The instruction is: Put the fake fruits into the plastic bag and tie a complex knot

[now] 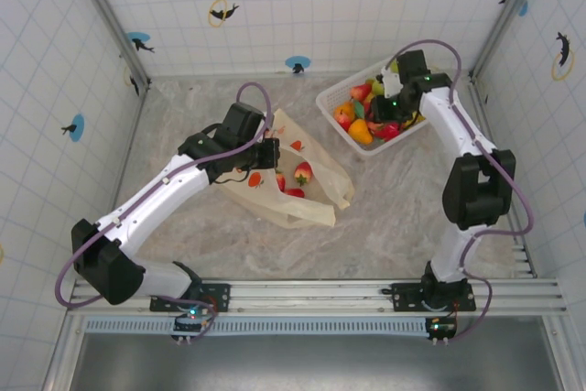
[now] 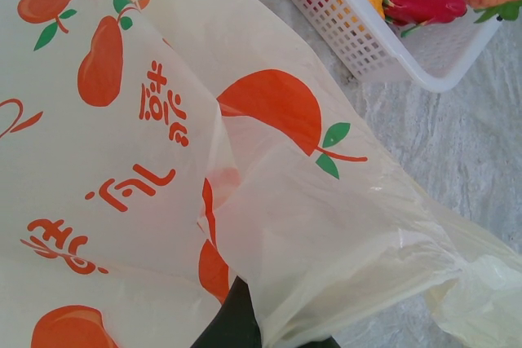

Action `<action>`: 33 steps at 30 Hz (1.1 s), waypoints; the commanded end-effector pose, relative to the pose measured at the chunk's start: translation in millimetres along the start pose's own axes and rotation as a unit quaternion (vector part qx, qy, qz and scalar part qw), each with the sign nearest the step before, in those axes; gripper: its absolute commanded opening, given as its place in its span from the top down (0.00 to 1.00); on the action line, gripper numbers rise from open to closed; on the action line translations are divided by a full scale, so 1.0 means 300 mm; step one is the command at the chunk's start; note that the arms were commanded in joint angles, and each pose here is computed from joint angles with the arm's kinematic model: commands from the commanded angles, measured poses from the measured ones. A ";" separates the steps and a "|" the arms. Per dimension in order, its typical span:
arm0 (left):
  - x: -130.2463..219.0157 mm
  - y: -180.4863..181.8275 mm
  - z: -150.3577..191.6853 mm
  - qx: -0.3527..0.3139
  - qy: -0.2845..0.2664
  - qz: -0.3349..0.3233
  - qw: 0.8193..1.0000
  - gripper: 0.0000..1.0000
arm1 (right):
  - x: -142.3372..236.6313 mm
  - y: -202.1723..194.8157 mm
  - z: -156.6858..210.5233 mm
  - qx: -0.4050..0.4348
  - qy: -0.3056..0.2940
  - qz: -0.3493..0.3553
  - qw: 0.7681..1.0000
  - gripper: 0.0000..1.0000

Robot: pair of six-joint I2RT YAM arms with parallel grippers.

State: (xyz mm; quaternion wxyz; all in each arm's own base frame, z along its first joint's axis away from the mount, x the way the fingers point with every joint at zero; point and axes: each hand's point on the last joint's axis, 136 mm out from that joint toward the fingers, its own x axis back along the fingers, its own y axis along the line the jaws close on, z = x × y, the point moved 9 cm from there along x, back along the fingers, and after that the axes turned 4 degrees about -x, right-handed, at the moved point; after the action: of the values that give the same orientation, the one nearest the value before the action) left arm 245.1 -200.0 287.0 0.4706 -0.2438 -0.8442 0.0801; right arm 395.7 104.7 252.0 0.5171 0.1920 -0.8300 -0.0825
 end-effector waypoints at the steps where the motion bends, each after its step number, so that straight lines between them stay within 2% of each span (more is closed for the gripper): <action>1: 0.017 -0.001 -0.006 -0.009 -0.008 0.007 1.000 1.00 | 0.167 0.071 -0.010 0.003 -0.101 -0.052 0.994 0.62; 8: 0.018 -0.001 -0.008 -0.012 -0.012 0.006 1.000 1.00 | 0.311 0.158 0.152 -0.011 -0.189 -0.129 0.973 0.62; 13: 0.014 -0.004 -0.010 -0.012 -0.013 0.011 1.000 1.00 | 0.364 0.284 0.310 0.022 -0.244 -0.233 0.941 0.62; 21: 0.003 0.005 -0.003 -0.014 -0.010 0.003 1.000 1.00 | 0.316 0.464 0.515 0.072 -0.247 -0.322 0.911 0.63; 26: -0.001 0.001 -0.007 -0.014 -0.010 0.007 1.000 1.00 | 0.238 0.559 0.600 0.096 -0.229 -0.327 0.912 0.63; 33: -0.002 -0.001 -0.003 -0.015 -0.007 0.012 1.000 1.00 | 0.119 0.633 0.613 0.121 -0.225 -0.261 0.931 0.63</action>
State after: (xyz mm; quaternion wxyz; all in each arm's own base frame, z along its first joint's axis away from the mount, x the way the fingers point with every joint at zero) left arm 246.4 -201.3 288.4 0.4645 -0.2477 -0.8462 0.0824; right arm 163.2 244.9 256.0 0.2903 0.4699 -0.8174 -0.1635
